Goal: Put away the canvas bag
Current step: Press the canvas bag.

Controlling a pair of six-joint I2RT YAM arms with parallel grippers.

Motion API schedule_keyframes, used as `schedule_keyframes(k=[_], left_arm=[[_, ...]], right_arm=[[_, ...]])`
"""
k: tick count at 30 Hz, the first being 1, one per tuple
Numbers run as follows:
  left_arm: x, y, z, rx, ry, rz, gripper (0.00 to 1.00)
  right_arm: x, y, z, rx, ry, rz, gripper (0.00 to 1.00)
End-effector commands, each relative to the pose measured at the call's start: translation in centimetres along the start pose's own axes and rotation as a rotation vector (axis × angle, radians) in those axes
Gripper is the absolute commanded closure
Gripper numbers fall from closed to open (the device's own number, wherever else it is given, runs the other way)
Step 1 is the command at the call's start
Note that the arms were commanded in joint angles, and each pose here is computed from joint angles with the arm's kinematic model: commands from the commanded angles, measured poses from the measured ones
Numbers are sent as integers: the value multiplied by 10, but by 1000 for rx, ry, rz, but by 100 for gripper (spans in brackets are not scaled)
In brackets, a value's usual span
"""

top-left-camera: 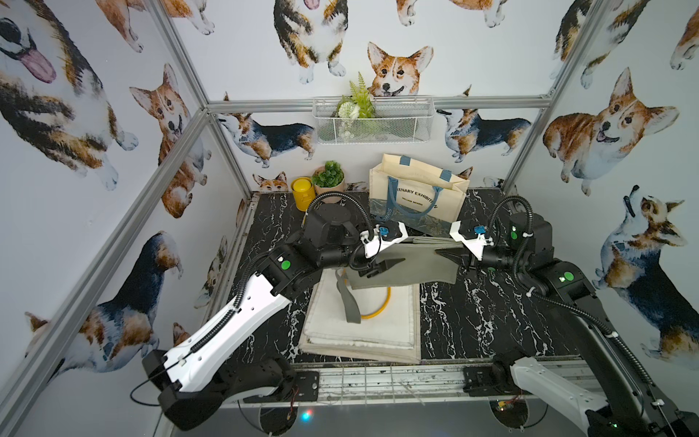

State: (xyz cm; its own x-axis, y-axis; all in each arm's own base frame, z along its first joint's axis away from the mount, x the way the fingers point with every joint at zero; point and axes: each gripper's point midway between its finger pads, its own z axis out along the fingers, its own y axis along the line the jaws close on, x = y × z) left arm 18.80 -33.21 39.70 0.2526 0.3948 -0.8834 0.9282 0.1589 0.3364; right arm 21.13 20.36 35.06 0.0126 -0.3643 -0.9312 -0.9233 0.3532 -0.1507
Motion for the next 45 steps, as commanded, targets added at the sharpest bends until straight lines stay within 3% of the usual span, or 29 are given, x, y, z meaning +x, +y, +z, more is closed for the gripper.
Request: schedule_keyframes(k=[1,7,9,11,14,16,17,20,22,25,33,35,37,40,42,43,44,45], left_arm=[[-29,-7,22,19,-41,88,22],[-25,-1,58,6,27,121,20],[-21,0,63,11,52,132,25],[-17,-1,67,27,71,143,41],[-17,2,68,20,73,140,78],[-19,6,66,8,51,131,97],[-21,8,64,9,35,128,100],[-25,13,59,-2,0,116,100],[-28,17,54,-14,-23,112,100],[-39,23,43,-45,-88,129,100],[-69,58,-11,-177,-342,47,100],[-73,66,-25,-203,-396,24,100],[-72,72,-34,-221,-417,5,100],[-55,75,-32,-243,-336,4,100],[-36,81,-27,-272,-252,-13,99],[-26,81,-24,-278,-209,-12,80],[-19,81,-21,-280,-173,-12,50],[-14,80,-19,-278,-141,-8,33]], right_arm=[[-11,2,-3,-22,-8,-48,100],[-13,5,-7,-34,11,-72,100],[-12,6,-9,-30,16,-84,100],[-12,7,-10,-21,13,-91,100],[-9,8,-12,-5,13,-101,96],[-3,10,-12,-4,19,-97,92],[-1,11,-12,-5,21,-94,91],[3,13,-11,-9,20,-78,85],[8,13,-10,-2,16,-65,69],[21,14,-6,3,22,-31,59],[48,17,8,-12,-1,89,54],[52,13,9,11,2,95,57],[52,8,9,27,-12,89,74],[43,-2,5,69,-31,58,100],[40,-12,0,113,-10,27,100],[41,-15,-3,121,19,-1,100],[43,-19,-5,132,62,-26,100],[47,-22,-7,135,112,-49,100]])
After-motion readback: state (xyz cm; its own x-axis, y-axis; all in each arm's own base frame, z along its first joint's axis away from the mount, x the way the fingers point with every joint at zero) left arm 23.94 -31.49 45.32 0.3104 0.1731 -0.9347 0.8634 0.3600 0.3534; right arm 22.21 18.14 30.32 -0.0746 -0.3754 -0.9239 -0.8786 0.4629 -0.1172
